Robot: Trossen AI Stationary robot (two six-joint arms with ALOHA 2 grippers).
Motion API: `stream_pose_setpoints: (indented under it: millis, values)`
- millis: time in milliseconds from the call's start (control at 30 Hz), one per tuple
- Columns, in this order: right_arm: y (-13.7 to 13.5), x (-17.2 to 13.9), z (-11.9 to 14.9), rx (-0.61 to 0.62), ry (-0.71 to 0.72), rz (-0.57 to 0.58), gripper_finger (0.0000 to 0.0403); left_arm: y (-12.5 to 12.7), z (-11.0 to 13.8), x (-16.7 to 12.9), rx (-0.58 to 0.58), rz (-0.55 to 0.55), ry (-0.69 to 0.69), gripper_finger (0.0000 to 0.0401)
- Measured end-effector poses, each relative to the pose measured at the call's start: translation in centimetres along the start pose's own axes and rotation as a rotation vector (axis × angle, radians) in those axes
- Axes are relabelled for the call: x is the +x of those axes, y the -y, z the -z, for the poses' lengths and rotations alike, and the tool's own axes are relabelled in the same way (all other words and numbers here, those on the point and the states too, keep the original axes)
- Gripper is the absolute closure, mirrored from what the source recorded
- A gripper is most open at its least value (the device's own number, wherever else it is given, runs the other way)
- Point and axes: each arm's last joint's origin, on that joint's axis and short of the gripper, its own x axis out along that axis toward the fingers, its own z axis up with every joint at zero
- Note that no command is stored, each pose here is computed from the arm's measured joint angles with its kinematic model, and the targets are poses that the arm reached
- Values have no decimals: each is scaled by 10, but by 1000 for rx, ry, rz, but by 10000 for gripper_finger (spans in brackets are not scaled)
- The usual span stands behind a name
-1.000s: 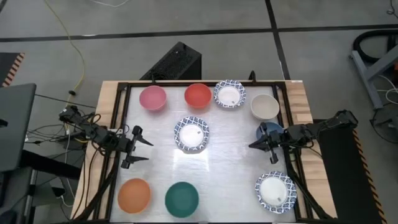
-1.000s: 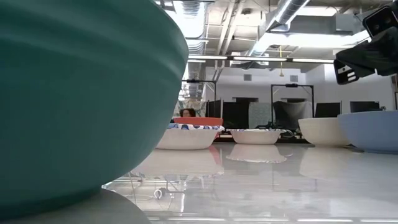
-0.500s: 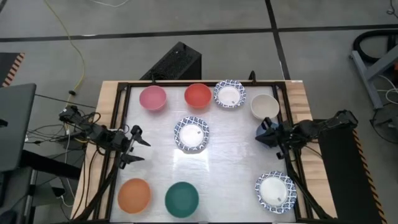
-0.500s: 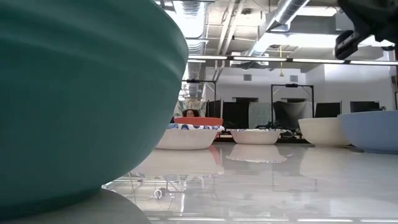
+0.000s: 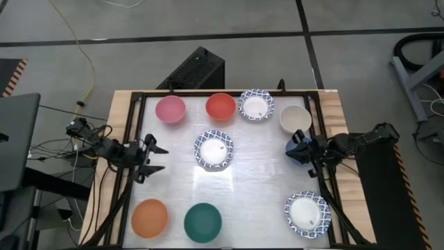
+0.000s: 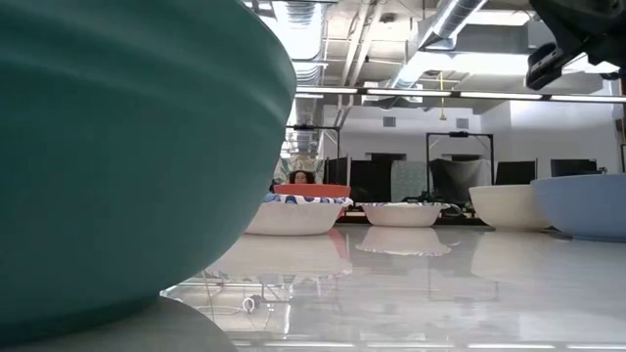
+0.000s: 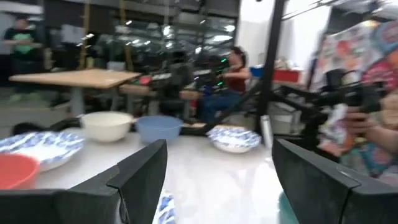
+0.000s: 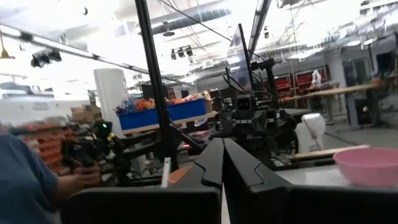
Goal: Nest bowls inside each other
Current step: Stack the top blue white patterned bowl on top of the middle blue white patterned bowl
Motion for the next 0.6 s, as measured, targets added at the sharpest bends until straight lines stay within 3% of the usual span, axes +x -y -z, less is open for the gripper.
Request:
stream_pose_setpoints:
  millis: [200, 333, 433, 600]
  values:
    - [0, 0, -1, -13, 3, -1, 381, -2, 0, 0, -42, -73, 5, 122]
    - [0, 0, -1, -13, 4, 2, 381, -4, 0, 0, 4, -133, 1, 122]
    - [1, 0, -2, -4, 12, 42, 381, -4, -2, 0, 52, -134, 16, 122]
    - [5, 0, -5, 52, 69, 175, 381, -6, -17, -1, -18, -194, 75, 122]
